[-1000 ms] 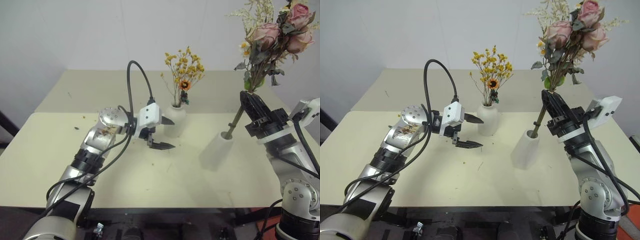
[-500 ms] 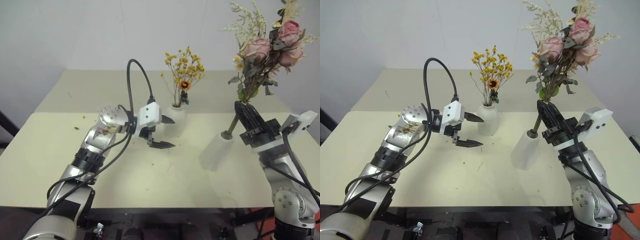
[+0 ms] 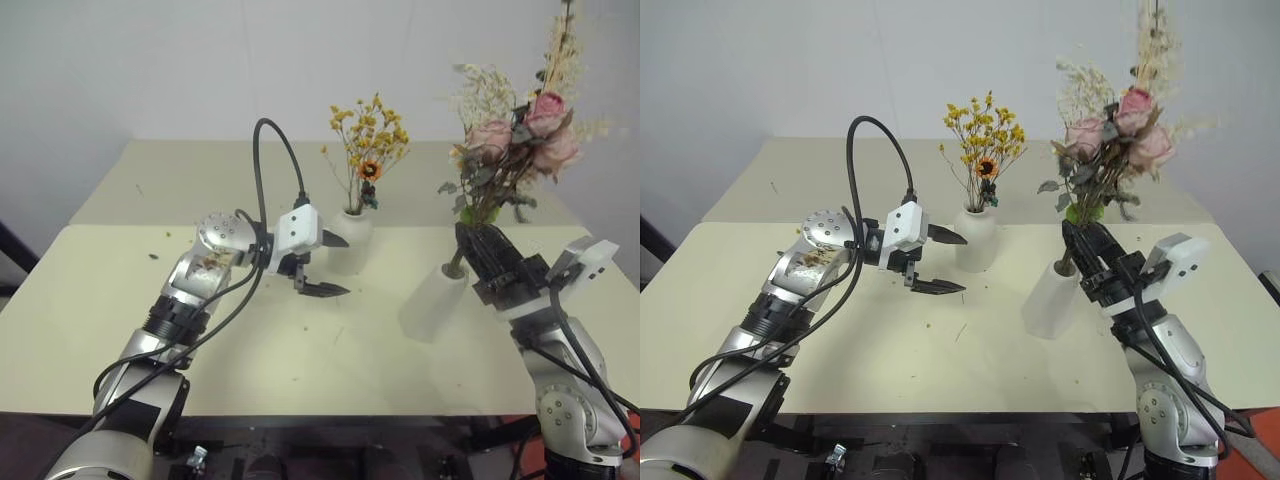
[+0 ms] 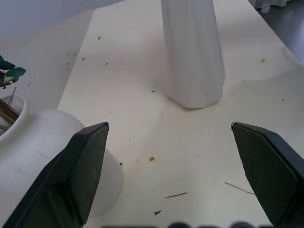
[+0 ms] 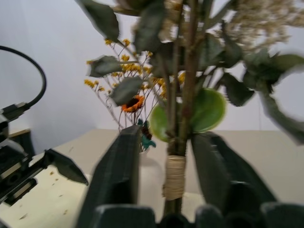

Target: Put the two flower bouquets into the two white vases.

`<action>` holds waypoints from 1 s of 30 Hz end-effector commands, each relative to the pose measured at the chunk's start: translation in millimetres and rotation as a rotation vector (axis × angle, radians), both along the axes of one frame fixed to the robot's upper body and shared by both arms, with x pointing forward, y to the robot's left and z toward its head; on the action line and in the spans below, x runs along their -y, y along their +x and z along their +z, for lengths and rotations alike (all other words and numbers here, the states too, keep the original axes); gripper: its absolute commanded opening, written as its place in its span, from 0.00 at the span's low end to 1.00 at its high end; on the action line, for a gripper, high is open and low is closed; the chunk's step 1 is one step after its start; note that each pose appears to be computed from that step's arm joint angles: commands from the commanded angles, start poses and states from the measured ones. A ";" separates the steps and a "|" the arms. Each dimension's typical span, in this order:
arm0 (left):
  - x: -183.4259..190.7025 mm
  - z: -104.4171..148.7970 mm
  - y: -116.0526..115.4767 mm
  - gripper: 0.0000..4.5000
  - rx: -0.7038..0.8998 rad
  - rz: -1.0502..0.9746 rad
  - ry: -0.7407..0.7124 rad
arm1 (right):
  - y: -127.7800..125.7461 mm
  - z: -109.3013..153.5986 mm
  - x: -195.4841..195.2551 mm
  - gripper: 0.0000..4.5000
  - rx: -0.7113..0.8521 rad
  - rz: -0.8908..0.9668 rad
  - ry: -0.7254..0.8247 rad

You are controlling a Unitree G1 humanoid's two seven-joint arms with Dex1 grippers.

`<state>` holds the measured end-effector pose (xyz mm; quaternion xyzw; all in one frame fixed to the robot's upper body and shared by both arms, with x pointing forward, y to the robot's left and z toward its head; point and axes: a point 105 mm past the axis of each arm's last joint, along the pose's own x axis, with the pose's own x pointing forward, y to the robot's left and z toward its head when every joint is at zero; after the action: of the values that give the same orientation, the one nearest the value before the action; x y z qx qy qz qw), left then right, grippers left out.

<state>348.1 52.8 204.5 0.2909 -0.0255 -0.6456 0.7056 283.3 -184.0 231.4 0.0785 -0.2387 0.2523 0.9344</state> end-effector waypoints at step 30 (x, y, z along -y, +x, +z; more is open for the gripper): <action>-66.1 26.2 -13.9 1.00 -0.016 0.115 -0.249 | -83.1 12.6 92.2 0.99 -0.114 -0.081 -0.518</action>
<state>340.2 115.1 215.5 0.1970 -0.0546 -0.6008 0.7728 205.0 -269.0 233.7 -0.1394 -0.1059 0.2669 0.9477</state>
